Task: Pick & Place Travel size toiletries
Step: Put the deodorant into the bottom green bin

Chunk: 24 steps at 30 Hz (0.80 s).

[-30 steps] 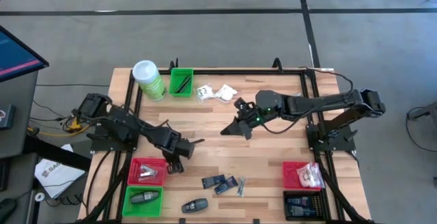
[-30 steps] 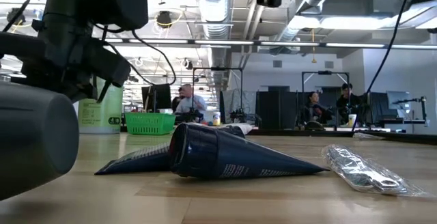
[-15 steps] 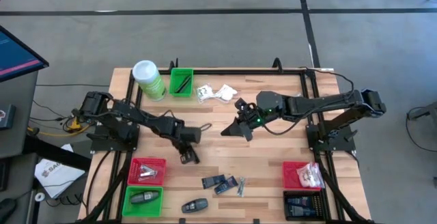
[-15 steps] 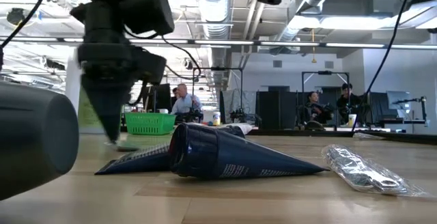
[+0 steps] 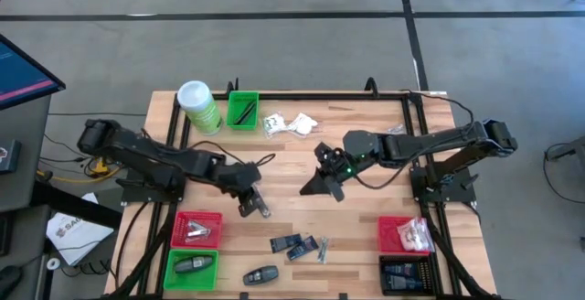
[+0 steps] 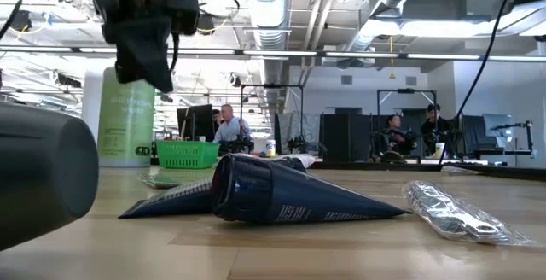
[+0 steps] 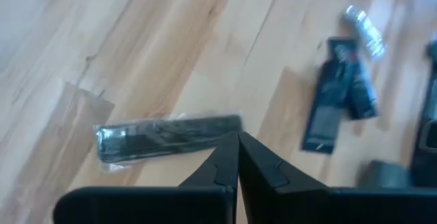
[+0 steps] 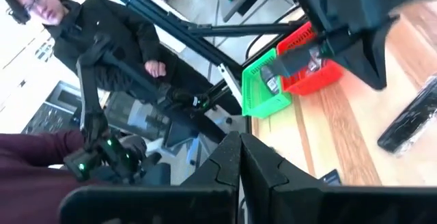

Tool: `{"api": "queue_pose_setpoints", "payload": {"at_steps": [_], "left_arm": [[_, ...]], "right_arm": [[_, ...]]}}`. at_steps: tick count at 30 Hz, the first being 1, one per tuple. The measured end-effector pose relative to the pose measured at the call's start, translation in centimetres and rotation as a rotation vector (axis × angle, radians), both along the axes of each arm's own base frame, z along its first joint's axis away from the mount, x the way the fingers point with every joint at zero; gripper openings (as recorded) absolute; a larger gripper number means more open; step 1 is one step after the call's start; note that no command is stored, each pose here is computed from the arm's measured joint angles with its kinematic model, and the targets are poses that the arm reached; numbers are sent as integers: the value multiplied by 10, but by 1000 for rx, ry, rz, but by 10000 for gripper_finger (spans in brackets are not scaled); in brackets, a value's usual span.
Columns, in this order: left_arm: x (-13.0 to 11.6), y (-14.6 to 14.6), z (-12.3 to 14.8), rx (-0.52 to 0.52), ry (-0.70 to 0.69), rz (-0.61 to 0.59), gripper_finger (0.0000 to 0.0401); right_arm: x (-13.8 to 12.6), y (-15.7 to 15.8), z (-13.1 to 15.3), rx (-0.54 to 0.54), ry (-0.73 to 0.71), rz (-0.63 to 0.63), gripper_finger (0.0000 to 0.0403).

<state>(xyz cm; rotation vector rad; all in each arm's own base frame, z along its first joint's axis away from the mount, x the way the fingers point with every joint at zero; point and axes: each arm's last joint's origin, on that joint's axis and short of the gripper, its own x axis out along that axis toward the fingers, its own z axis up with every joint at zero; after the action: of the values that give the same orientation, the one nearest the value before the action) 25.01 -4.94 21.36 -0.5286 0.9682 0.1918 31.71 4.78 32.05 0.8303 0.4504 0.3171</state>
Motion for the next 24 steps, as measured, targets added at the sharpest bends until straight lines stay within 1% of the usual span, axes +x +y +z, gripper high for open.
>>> {"api": "queue_pose_setpoints", "payload": {"at_steps": [4,7,9,12,15,18,21,24], "left_arm": [[-2,-8,12,-37,-93,63,0],[-1,-15,19,-44,-169,52,0],[0,-21,22,-61,-204,36,0],[0,-35,26,-85,-265,45,0],[-4,-49,29,-73,-285,48,0],[-7,-61,35,-67,-322,83,0],[-6,-75,42,-67,-349,114,0],[5,-92,56,-67,-392,115,0]], "right_arm": [[-2,7,-2,0,21,28,0],[-2,8,-3,-5,33,51,0],[-2,5,-4,-5,37,42,0],[-2,3,-4,9,46,17,0],[-3,8,-4,10,51,34,0],[-4,12,-5,8,56,52,0],[-4,17,-4,7,54,66,0],[-6,26,-4,6,54,94,0]]}}
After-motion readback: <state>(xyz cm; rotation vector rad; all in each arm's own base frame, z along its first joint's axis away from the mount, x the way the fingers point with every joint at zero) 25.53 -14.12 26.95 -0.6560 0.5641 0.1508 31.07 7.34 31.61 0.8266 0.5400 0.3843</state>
